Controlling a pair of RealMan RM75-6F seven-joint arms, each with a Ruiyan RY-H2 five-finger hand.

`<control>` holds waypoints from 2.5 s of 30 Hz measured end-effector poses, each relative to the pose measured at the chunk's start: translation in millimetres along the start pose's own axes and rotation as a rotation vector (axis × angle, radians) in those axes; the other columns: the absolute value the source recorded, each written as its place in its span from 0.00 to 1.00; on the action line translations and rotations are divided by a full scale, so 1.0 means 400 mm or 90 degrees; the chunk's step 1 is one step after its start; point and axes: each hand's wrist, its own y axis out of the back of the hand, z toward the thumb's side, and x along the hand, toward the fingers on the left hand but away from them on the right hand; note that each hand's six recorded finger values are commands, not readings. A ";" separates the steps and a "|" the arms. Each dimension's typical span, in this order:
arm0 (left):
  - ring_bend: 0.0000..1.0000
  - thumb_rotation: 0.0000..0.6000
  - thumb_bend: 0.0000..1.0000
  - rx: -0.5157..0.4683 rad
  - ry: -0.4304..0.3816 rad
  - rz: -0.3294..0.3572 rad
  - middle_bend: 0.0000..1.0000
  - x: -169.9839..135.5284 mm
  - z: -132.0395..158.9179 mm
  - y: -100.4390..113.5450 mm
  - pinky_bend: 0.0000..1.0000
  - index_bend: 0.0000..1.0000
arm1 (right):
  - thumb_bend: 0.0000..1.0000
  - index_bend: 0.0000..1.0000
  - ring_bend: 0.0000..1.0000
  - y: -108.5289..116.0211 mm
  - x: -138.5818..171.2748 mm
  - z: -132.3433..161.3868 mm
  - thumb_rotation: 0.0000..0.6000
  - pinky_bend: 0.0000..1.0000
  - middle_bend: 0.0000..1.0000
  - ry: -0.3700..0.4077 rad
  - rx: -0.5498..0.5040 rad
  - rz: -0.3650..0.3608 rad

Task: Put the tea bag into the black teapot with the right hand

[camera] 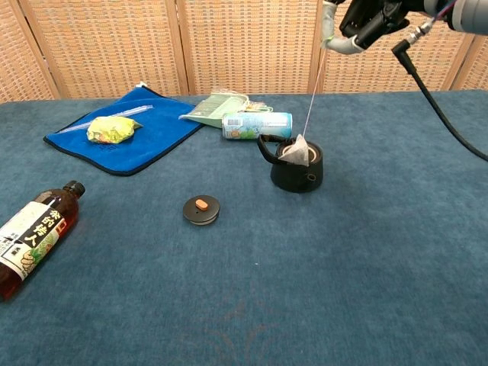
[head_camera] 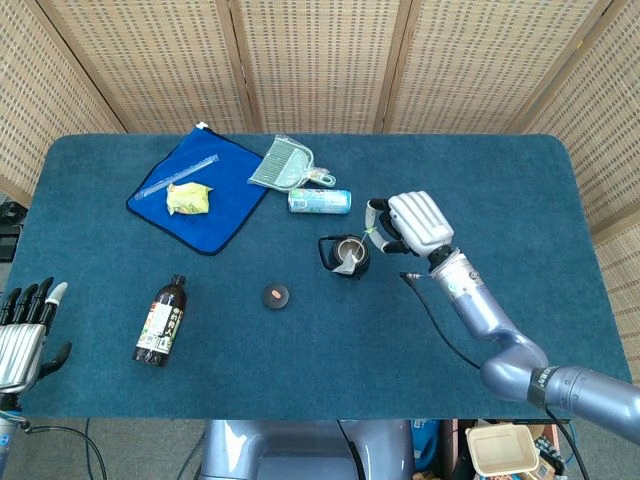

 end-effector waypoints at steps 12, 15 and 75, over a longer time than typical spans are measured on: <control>0.00 1.00 0.35 -0.001 0.003 -0.007 0.00 0.005 -0.002 -0.010 0.00 0.00 | 0.60 0.65 0.99 0.017 -0.036 -0.004 1.00 1.00 0.97 -0.013 0.017 0.007; 0.00 1.00 0.35 0.000 0.004 -0.009 0.00 0.005 -0.004 -0.012 0.00 0.00 | 0.60 0.65 0.99 0.007 -0.042 -0.010 1.00 1.00 0.97 -0.018 0.019 0.015; 0.00 1.00 0.35 0.002 0.023 -0.021 0.00 0.002 -0.018 -0.029 0.00 0.00 | 0.60 0.56 0.99 -0.063 -0.084 -0.165 1.00 1.00 0.97 -0.161 0.108 0.017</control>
